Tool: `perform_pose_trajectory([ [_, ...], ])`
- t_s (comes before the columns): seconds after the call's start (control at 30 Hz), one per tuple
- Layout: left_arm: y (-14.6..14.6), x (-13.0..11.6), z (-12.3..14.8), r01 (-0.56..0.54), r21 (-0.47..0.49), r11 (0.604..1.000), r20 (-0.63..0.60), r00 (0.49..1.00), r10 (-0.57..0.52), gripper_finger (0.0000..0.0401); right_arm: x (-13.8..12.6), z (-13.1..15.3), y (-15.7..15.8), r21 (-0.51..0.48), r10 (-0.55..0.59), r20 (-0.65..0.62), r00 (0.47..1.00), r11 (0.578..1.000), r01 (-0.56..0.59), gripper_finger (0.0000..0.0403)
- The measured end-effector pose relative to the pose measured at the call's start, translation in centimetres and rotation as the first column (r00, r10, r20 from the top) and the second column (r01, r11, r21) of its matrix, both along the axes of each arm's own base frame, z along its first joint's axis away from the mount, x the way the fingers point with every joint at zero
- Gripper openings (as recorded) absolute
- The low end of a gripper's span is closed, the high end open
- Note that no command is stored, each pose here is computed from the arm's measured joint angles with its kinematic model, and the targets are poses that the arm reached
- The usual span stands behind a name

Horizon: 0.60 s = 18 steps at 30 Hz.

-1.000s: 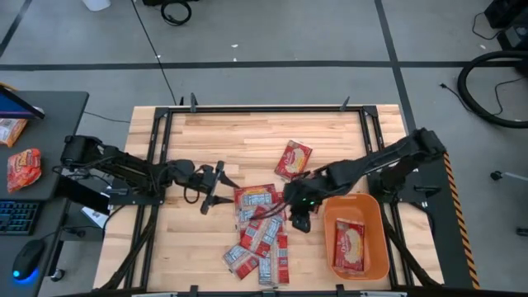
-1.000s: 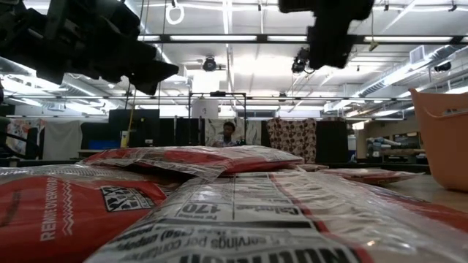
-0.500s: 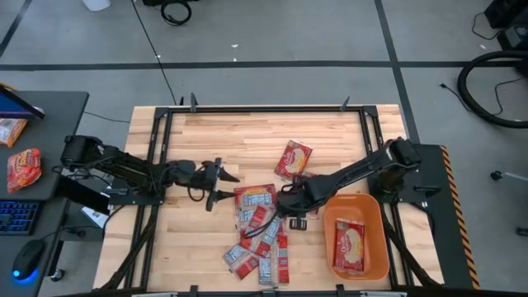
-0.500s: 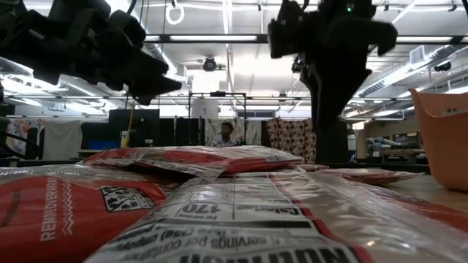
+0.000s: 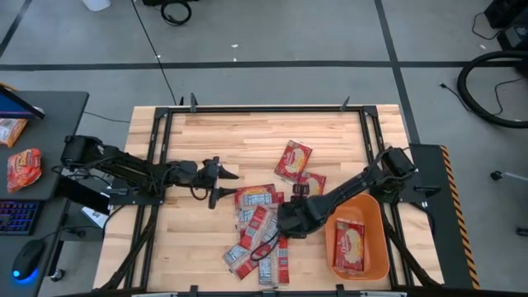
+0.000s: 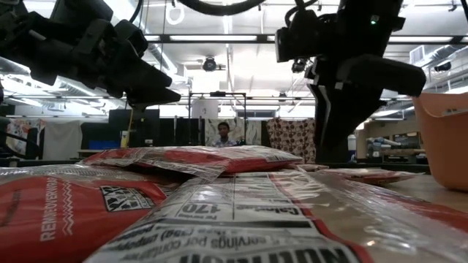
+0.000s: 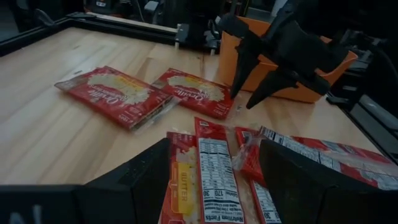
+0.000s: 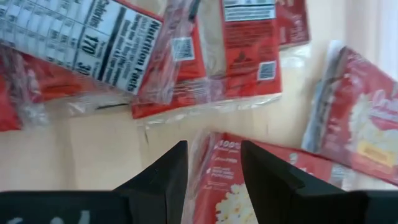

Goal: Sort popcorn bags into baskets
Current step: Put the red popcorn bag into the orange bin

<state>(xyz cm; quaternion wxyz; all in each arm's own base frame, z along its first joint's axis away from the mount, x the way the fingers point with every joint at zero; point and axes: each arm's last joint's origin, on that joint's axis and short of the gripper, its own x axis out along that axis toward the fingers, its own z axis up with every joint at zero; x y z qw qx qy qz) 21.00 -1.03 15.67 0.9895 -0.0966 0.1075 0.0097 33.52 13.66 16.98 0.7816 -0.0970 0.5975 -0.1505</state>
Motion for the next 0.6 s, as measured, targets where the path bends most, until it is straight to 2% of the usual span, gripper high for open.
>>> perform_pose_trajectory([
  [0.27, 0.0, 0.0, 0.0, -0.005, 0.009, 1.000, 0.000, 1.000, 0.005, 0.0247, -0.3, -1.2, 0.0, 0.007, -0.044, 0.053, 0.998, 0.999, 0.044, 0.0154],
  [0.6, 0.0, 0.0, 0.0, -0.005, 0.010, 1.000, -0.002, 1.000, 0.005, 0.0247, -1.1, -2.5, -0.3, 0.007, -0.037, 0.013, 0.999, 0.999, 0.037, 0.0154],
])
